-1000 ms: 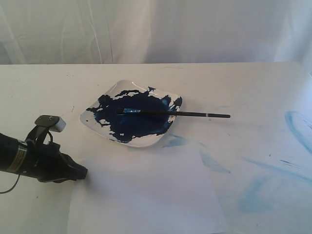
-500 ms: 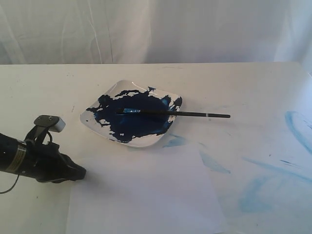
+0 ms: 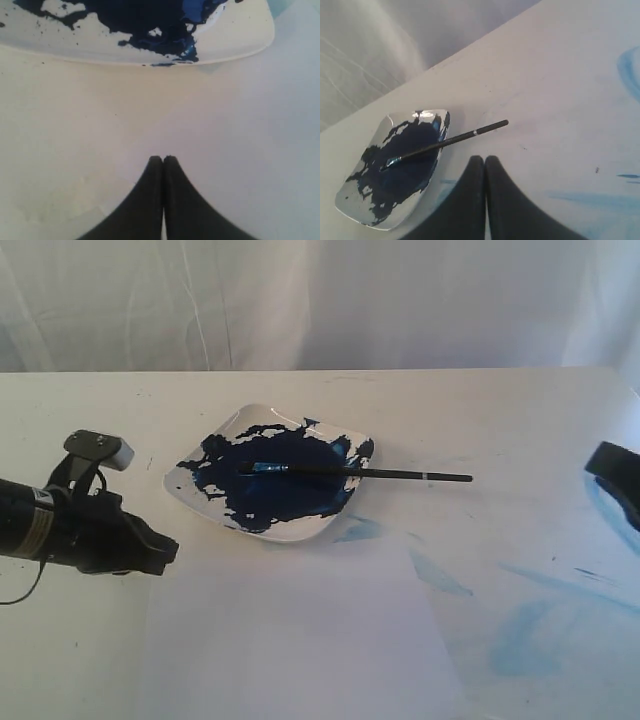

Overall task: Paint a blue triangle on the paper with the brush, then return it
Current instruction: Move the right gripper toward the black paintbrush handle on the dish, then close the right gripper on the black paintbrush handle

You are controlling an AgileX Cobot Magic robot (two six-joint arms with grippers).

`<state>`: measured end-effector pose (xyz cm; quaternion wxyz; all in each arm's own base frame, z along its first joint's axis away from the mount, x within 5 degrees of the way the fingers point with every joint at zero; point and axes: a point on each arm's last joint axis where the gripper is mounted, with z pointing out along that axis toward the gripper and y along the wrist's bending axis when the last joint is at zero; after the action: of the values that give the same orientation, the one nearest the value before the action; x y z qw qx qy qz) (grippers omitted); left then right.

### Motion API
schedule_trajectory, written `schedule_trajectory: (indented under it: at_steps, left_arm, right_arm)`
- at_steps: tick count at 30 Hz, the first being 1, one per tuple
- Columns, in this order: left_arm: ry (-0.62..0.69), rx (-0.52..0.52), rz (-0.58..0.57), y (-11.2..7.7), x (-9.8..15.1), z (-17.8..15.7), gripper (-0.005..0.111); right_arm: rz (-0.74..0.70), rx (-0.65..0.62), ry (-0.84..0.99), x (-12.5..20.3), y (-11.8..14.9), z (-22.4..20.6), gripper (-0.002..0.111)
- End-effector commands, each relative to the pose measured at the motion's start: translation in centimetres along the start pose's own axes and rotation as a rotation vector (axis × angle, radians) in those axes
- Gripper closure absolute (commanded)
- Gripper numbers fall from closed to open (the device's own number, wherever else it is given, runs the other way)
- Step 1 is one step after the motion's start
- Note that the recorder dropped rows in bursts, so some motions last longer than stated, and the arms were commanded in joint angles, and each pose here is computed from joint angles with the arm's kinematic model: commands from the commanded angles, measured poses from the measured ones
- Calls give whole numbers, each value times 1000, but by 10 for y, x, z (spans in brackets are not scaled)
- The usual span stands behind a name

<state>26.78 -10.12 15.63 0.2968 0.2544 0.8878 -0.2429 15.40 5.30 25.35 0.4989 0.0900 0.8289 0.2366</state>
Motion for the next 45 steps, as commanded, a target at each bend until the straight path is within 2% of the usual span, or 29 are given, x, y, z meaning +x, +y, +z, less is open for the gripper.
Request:
schedule_trajectory:
  at_steps: [1,4,13,16,19,22,24,31,38,45]
  left_arm:
    - [53,39,-5,2,9,14,107]
    - [85,93,9,2,16,23,107]
    - [130,95,8,7,26,33,107]
    - [131,88,9,7,27,33,107]
    - [131,88,9,7,27,33,107]
    - [133,72,10,9,27,33,107]
    - [134,69,10,9,27,33,107]
    - [134,68,10,9,27,33,107]
    - [133,72,10,9,27,33,107]
    - [133,72,10,9,27,33,107]
  right_arm:
    - [-116,-15,102,-3,17,30,108]
    - [-123,13,166,-4,21,53,108]
    - [-7,76,236,2,20,99,105]
    - [56,91,238,5,19,110,96]
    - [106,92,216,6,18,118,81]
    - [119,88,200,7,17,123,66]
    - [122,75,172,6,17,125,62]
    - [241,18,53,1,19,136,61]
    - [526,68,139,21,22,161,61]
    - [664,45,189,32,43,193,61]
